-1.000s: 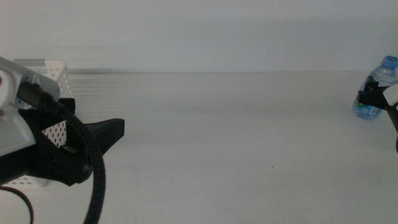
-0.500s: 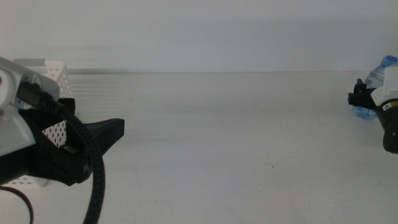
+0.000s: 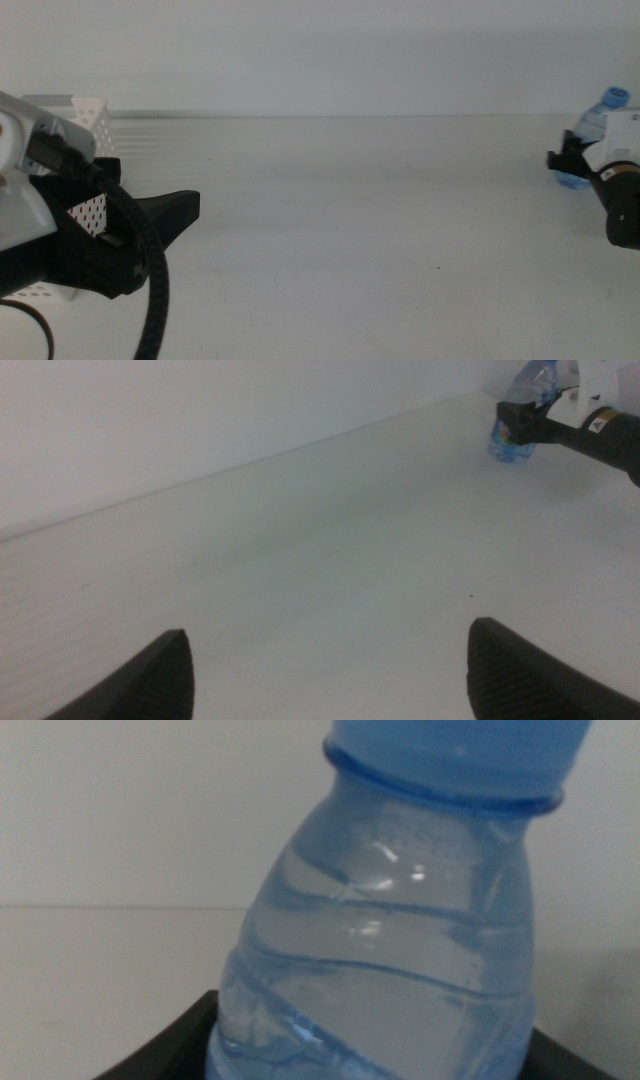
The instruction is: Use arms to grab the bottles and put them into the dustbin to the left of the table.
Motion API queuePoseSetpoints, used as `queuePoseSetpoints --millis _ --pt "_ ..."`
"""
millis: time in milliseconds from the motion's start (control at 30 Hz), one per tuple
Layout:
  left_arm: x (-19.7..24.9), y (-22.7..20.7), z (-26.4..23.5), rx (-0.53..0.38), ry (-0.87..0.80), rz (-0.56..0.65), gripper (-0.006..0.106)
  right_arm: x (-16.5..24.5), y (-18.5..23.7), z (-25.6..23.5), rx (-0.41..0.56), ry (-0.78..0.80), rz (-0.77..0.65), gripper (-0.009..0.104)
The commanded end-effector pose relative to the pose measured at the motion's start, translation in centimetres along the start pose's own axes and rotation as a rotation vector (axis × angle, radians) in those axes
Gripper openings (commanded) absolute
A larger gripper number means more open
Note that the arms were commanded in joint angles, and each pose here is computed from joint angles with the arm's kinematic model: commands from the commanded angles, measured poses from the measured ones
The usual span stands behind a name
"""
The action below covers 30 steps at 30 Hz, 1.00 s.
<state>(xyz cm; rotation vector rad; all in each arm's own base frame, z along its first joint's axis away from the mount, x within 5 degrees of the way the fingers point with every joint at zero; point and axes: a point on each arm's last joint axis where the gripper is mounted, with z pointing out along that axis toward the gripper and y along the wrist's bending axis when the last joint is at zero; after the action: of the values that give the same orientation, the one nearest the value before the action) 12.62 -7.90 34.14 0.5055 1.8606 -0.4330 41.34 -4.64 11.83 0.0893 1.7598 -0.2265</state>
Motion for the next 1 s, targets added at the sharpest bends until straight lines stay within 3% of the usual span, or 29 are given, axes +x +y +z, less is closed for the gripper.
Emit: queuePoseSetpoints --millis 0,300,433,700,967 --pt "-1.6 -0.1 -0.5 0.001 -0.105 -0.02 0.09 -4.9 1.8 -0.7 -0.117 -0.181 0.019 0.0" --pt "-1.6 -0.1 -0.5 0.001 -0.107 -0.02 0.09 -13.2 15.0 -5.5 -0.835 -0.326 0.119 0.0" --pt "-1.6 -0.1 -0.5 0.001 -0.107 -0.02 0.09 -15.5 20.7 -8.2 -1.057 -0.383 0.024 0.0" --pt "-1.6 -0.1 -0.5 0.001 -0.106 -0.02 0.09 -16.0 29.4 -10.8 -1.151 -0.343 -0.108 0.0" --pt "-1.6 -0.1 -0.5 0.001 -0.106 -0.02 0.09 -12.0 33.1 -10.2 -1.201 -0.284 -0.13 0.0"
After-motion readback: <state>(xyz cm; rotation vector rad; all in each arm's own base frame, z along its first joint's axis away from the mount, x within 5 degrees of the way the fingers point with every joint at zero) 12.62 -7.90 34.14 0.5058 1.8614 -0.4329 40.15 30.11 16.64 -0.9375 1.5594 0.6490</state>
